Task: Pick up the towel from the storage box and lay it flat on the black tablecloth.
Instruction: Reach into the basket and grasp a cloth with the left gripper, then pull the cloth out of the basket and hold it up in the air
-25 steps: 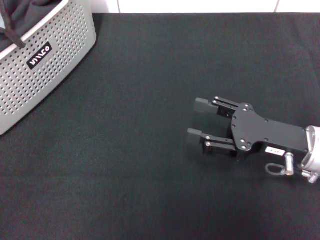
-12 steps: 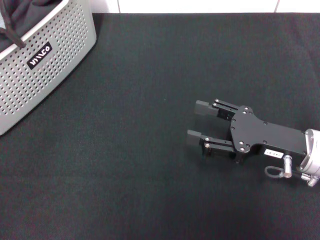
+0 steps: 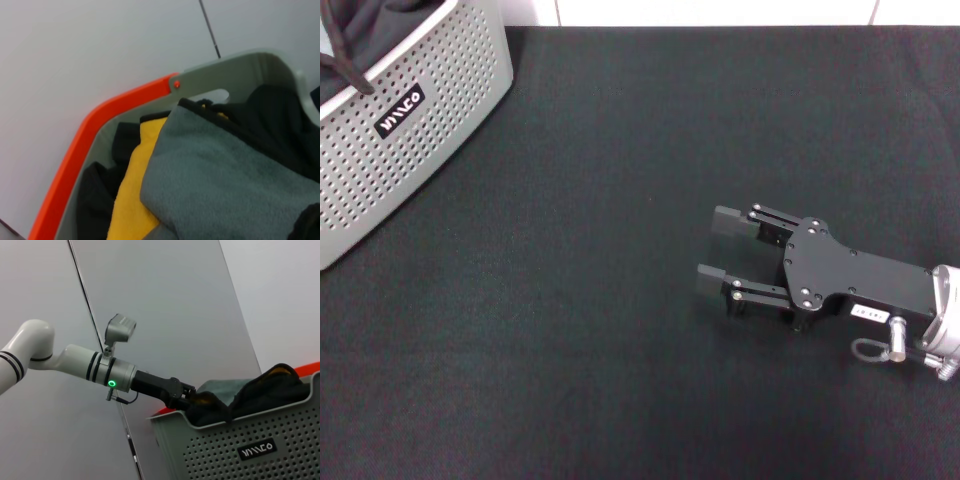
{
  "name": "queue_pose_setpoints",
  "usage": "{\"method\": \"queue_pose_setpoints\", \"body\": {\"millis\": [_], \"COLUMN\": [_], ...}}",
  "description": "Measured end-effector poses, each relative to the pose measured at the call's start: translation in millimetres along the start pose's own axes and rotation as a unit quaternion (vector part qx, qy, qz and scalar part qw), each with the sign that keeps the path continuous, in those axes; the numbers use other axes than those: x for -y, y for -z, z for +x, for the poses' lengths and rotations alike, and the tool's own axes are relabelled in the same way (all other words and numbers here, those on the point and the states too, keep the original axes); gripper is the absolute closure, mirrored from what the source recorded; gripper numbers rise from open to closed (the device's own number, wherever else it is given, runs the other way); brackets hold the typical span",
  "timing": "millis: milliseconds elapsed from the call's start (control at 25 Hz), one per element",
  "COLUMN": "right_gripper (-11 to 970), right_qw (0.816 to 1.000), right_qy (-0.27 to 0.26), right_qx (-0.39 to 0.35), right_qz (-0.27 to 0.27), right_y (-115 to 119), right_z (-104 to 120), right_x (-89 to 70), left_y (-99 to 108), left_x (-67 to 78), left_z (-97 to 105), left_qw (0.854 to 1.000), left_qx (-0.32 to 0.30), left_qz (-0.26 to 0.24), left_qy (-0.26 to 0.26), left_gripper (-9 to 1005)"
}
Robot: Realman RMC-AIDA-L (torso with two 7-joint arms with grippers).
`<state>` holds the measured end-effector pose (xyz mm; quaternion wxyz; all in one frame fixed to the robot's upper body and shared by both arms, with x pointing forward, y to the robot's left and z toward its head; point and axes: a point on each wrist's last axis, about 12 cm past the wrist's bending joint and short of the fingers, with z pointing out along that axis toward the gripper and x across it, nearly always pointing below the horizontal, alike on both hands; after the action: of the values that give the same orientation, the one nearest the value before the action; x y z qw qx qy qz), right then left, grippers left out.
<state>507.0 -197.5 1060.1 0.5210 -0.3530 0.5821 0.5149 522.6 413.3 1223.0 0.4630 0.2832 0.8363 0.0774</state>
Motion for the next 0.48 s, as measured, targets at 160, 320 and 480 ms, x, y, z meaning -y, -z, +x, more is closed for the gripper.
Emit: {"method": "queue_pose_setpoints", "body": {"millis": [160, 320, 480], "right_gripper": [195, 196, 196], "right_qw": [1.0, 1.0, 1.0], "right_qy": [-0.004, -0.008, -0.008], "right_qx": [0.0, 0.002, 0.006], "right_qz": [0.004, 0.01, 0.014], "right_y": [3.2, 6.5, 7.3], "right_z": [2.7, 4.9, 4.4], "right_x": [-1.9, -3.5, -3.0], "left_y": [-3.9, 2.5, 12.9], "left_x": [1.5, 0.9, 0.9], "left_z": [-5.0, -12.9, -22.9], "left_qw": [1.0, 0.999, 0.997], "left_qx": [0.004, 0.028, 0.068], "left_qz": [0.004, 0.0, -0.003], "left_qy": [0.012, 0.021, 0.034], "left_gripper": [315, 436, 604]}}
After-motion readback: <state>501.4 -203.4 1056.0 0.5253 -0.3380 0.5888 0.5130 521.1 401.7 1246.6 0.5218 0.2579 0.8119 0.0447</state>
